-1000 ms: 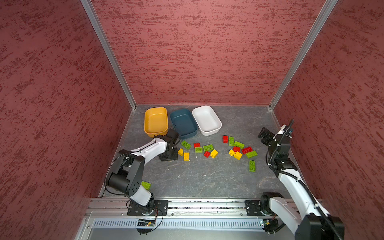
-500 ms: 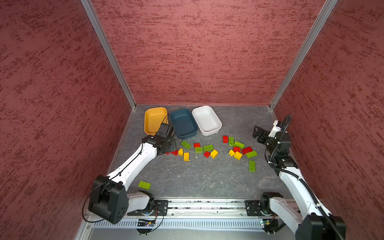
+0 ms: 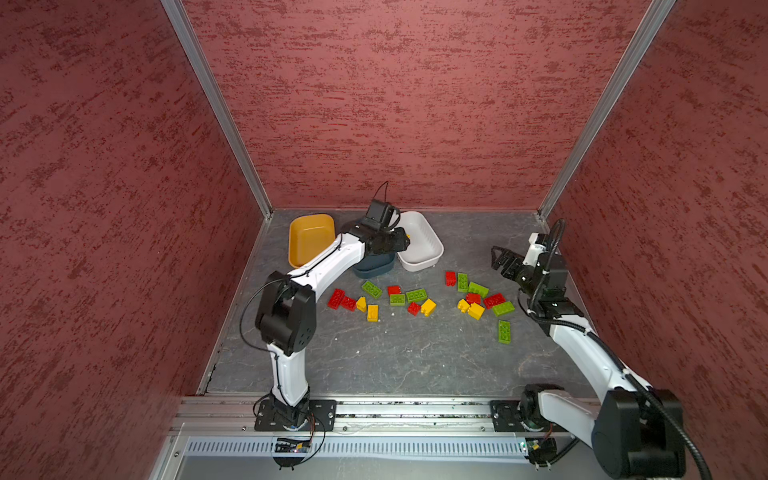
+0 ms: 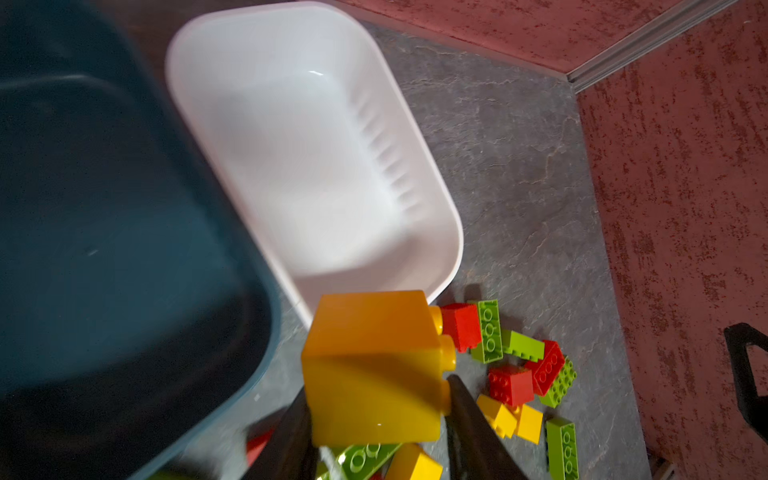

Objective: Sort the legos into containers by color
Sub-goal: 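Carry the yellow brick with the left gripper and drop it into the white tub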

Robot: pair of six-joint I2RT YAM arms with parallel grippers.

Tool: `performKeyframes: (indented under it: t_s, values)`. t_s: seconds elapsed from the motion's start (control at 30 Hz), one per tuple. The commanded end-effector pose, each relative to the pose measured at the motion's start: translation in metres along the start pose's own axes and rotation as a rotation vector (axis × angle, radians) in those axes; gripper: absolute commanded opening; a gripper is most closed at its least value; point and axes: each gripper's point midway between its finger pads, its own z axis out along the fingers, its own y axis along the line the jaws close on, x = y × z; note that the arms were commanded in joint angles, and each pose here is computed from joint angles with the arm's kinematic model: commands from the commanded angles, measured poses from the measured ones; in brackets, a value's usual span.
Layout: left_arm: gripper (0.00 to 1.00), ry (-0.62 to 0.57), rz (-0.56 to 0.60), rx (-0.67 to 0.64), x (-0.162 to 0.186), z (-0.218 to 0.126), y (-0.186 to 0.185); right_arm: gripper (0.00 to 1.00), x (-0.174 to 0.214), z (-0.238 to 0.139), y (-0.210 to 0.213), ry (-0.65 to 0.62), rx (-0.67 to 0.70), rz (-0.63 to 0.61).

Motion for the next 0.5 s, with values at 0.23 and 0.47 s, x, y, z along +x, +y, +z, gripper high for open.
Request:
performKeyframes:
  t_s: [0.23,0.47]
  values:
    - [0.59,0.028,-0.019,-0.039,-0.017,0.075,-0.008,0.99,0.004,0.002,0.020,0.052,-0.023,-0.020]
    - [0.90,-0.044,0.085,-0.124,-0.023,0.022,0.000,0.99,0.010,0.005,0.023,0.072,-0.026,-0.027]
